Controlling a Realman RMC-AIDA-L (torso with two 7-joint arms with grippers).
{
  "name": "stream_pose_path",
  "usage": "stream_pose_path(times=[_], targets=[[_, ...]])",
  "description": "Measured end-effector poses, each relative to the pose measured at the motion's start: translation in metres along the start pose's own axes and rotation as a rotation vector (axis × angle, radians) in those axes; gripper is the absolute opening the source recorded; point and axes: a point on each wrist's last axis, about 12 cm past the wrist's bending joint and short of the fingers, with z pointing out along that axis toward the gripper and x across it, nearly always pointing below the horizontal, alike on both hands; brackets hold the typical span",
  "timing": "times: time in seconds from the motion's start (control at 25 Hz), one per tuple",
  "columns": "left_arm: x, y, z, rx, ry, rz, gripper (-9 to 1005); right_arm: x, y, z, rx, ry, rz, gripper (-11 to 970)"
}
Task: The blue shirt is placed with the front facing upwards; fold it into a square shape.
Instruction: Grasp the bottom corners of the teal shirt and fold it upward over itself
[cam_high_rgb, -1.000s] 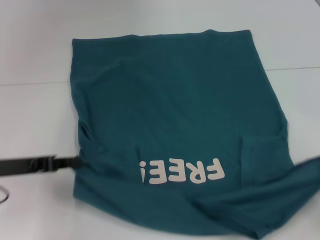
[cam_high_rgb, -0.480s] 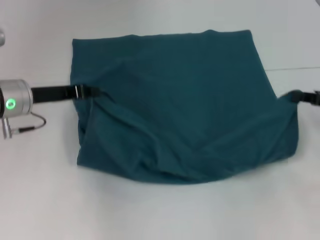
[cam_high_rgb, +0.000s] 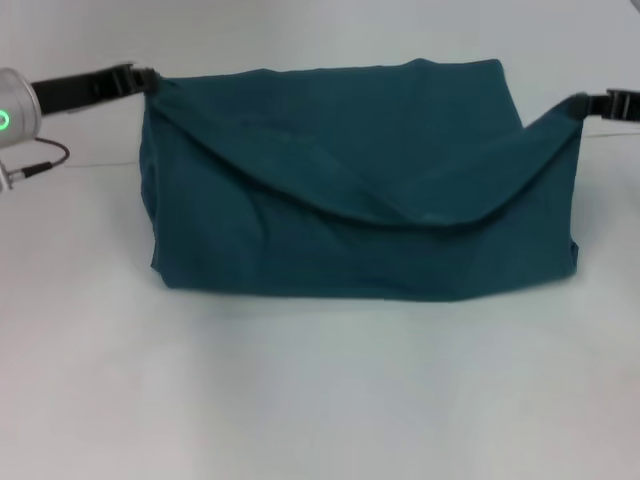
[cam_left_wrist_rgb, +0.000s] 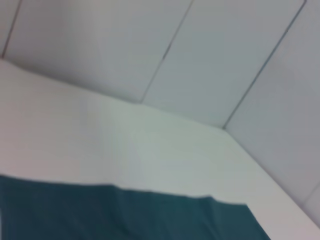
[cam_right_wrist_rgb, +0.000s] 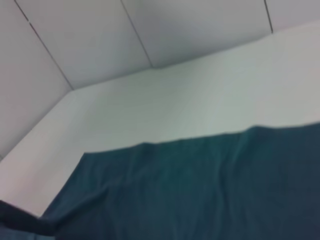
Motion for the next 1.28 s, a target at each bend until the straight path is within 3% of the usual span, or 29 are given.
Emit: stream_pose_path(times=[0.2,0.76,1.28], targets=[[-0.004,0.002,0.003,-0.035,-0.034,-0.014,-2,-0.008,0.001,0.005,0.026,-0.005,-0.008,-1],[0.063,0.009,0.021,-0.106,0.018,-0.062,-1,0.041,-0.008,0.034,0.112,0.084,0.020,-1],[0.076,0.006,0.025,-0.107,0.041,-0.065,58,0.064,-0.005,0.051,0.166,0.108,-0.014,12]])
